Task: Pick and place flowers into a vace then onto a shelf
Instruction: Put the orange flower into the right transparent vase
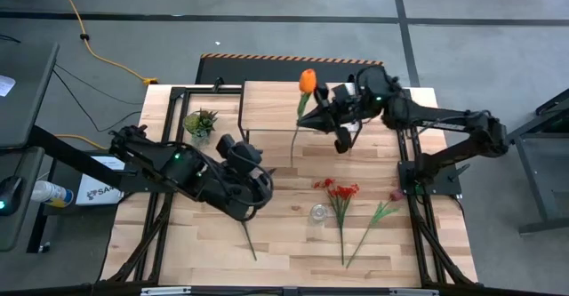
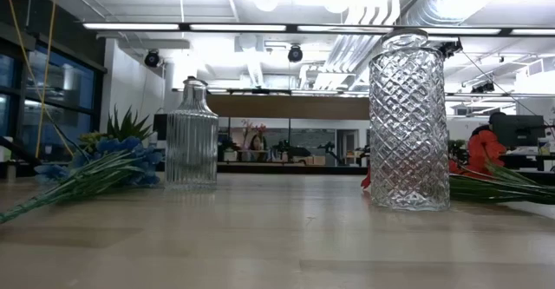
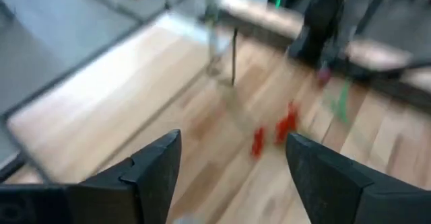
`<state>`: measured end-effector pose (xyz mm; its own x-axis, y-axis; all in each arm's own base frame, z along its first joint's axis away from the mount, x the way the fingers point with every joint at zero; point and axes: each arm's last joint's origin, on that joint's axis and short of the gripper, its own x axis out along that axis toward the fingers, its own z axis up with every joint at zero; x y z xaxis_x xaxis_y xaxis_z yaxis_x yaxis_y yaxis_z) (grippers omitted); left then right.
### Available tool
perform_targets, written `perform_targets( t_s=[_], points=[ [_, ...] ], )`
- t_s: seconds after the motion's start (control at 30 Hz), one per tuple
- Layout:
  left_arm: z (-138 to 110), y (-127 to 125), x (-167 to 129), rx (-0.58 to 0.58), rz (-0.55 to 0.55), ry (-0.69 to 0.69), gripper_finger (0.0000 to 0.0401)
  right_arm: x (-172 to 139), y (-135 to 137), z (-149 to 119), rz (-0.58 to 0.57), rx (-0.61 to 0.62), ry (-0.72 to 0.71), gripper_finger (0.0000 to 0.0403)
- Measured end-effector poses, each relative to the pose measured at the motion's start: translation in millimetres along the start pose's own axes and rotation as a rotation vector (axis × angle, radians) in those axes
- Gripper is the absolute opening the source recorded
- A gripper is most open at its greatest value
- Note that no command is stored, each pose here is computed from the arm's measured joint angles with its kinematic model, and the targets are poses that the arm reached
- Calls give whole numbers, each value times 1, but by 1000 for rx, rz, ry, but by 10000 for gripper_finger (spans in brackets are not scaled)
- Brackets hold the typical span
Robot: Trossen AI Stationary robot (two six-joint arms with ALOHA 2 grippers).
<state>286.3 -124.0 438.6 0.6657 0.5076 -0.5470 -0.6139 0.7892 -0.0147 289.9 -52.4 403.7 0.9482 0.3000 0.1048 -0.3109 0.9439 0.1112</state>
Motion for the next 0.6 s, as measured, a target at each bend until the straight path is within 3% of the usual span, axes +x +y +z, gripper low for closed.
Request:
perform_targets(
  t_s=[0.2, 0.6],
  points=[
    [-12, 13, -2, -6, 36, 173, 272, -30, 23, 18, -1, -4, 34, 0],
    [-14, 13, -2, 25, 24, 205, 243, -80, 86, 41, 135, 37, 51, 0]
  ],
)
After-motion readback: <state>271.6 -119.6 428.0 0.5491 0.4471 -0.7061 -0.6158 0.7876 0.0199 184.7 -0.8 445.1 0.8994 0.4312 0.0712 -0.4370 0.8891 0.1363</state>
